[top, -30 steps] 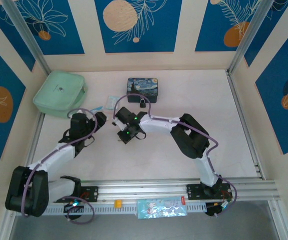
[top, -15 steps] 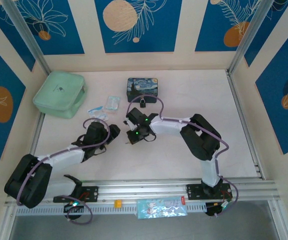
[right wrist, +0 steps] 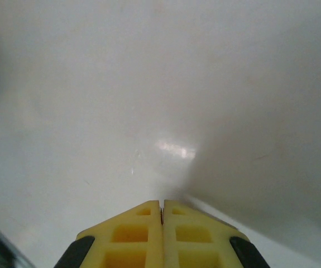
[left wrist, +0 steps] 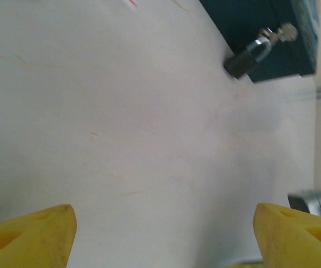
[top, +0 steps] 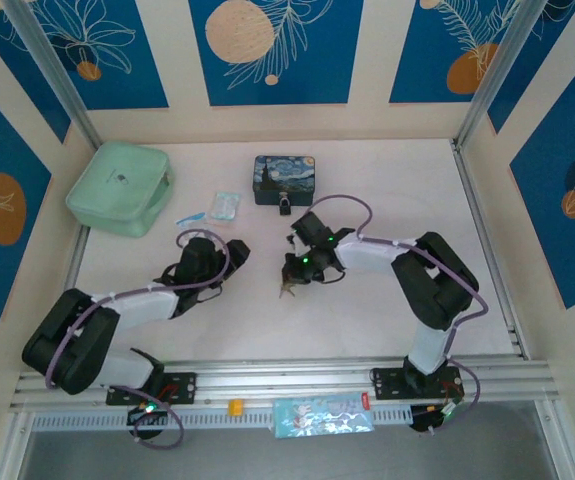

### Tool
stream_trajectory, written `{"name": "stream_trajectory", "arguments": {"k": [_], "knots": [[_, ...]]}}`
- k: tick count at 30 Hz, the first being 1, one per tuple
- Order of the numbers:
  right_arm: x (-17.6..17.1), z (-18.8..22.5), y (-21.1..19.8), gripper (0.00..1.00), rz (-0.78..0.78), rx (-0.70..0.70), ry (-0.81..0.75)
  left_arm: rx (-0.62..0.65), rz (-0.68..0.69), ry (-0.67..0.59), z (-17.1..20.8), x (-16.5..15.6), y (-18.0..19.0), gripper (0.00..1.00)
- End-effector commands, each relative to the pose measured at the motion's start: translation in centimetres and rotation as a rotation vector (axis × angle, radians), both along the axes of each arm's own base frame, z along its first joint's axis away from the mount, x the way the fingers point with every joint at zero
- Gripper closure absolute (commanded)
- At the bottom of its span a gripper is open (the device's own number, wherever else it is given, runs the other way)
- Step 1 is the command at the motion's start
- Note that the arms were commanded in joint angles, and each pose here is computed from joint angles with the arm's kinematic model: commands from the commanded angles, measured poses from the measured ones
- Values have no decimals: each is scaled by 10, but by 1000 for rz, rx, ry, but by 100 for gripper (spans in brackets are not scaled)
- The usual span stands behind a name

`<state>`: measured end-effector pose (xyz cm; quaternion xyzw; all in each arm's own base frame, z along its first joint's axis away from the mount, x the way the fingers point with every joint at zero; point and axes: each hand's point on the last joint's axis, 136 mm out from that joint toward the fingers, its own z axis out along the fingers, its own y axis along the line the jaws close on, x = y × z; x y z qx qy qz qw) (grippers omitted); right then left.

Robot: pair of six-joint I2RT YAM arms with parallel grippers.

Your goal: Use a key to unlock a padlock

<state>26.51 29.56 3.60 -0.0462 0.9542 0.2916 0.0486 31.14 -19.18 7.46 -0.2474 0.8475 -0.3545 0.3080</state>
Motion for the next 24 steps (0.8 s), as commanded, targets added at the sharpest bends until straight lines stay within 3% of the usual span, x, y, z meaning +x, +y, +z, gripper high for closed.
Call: {"name": "stream_trajectory", "arguments": {"k": [1, 7, 15, 19, 20, 24], "knots": [[7, 33, 10, 100, -71, 183, 45, -69, -64, -86, 26, 4, -28, 17], [25, 45, -7, 100, -176, 252, 32, -111, -106, -136, 35, 9, -47, 17], [9, 3, -47, 99, -265, 27, 72, -40, -97, -168, 42, 19, -44, 16], [-2, 5, -63, 55, -207, -131, -21, -25, -98, -176, 45, 22, -43, 15], [-3, 10, -67, 48, -182, -181, -72, -21, -96, -178, 45, 23, -43, 15], [6, 24, -77, 42, -109, -321, -204, -9, -87, -188, 47, 25, -40, 15]]}}
